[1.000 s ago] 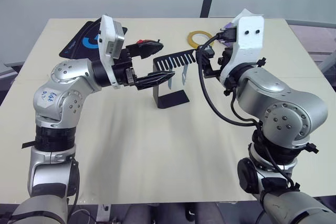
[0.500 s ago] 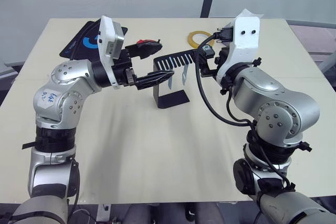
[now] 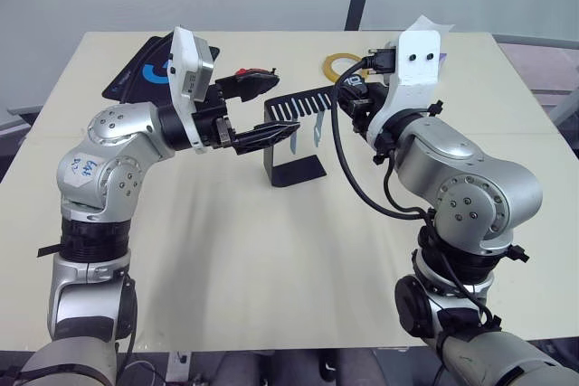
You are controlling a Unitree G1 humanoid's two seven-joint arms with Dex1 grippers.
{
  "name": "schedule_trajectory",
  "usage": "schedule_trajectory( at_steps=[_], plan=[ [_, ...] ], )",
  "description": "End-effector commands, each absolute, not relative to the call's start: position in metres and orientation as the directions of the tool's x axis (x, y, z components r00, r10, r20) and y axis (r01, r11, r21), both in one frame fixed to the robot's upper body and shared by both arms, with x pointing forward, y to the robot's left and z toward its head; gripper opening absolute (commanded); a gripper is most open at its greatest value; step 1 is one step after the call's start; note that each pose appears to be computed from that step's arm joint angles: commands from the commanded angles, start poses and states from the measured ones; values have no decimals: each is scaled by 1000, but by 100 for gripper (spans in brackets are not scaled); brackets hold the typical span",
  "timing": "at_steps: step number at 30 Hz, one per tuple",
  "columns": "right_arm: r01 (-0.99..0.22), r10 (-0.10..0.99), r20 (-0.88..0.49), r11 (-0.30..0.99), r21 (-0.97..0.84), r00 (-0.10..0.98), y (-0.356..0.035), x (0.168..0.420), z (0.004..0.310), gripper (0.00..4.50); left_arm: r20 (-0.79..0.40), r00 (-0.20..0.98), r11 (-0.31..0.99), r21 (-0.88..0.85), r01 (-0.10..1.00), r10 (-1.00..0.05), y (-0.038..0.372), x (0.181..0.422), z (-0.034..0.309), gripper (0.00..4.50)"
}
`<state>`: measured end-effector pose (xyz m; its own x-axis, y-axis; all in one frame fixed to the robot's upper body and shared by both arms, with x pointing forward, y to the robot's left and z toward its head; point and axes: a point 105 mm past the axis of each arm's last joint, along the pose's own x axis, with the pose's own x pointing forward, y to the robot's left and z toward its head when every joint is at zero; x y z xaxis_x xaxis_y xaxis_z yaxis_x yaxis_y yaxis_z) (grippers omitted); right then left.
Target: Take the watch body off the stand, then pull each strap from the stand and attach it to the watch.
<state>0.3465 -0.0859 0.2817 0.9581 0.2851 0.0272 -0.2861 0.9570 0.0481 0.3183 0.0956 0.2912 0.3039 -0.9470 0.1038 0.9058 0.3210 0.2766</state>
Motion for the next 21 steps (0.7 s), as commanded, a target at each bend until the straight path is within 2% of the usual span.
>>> schedule_trajectory(
  at_steps=[1, 8, 15, 18, 21],
  plan=[
    [-294, 291, 60, 955, 49, 955, -86, 342, 288, 158, 144, 297, 329, 326, 886, -944, 99, 314, 309, 450],
    [-320, 316, 91, 947, 23, 944, -85, 334, 300, 158, 147, 278, 311, 325, 893, -949, 95, 312, 308, 450],
    [-370, 367, 159, 929, -12, 917, -92, 317, 320, 158, 138, 197, 234, 341, 911, -971, 82, 302, 310, 450],
    [-383, 382, 187, 923, -28, 905, -106, 305, 328, 158, 136, 144, 183, 346, 920, -980, 75, 295, 312, 450],
    [-358, 356, 188, 934, -24, 916, -129, 294, 321, 158, 117, 94, 130, 351, 928, -989, 70, 287, 310, 450]
  ],
)
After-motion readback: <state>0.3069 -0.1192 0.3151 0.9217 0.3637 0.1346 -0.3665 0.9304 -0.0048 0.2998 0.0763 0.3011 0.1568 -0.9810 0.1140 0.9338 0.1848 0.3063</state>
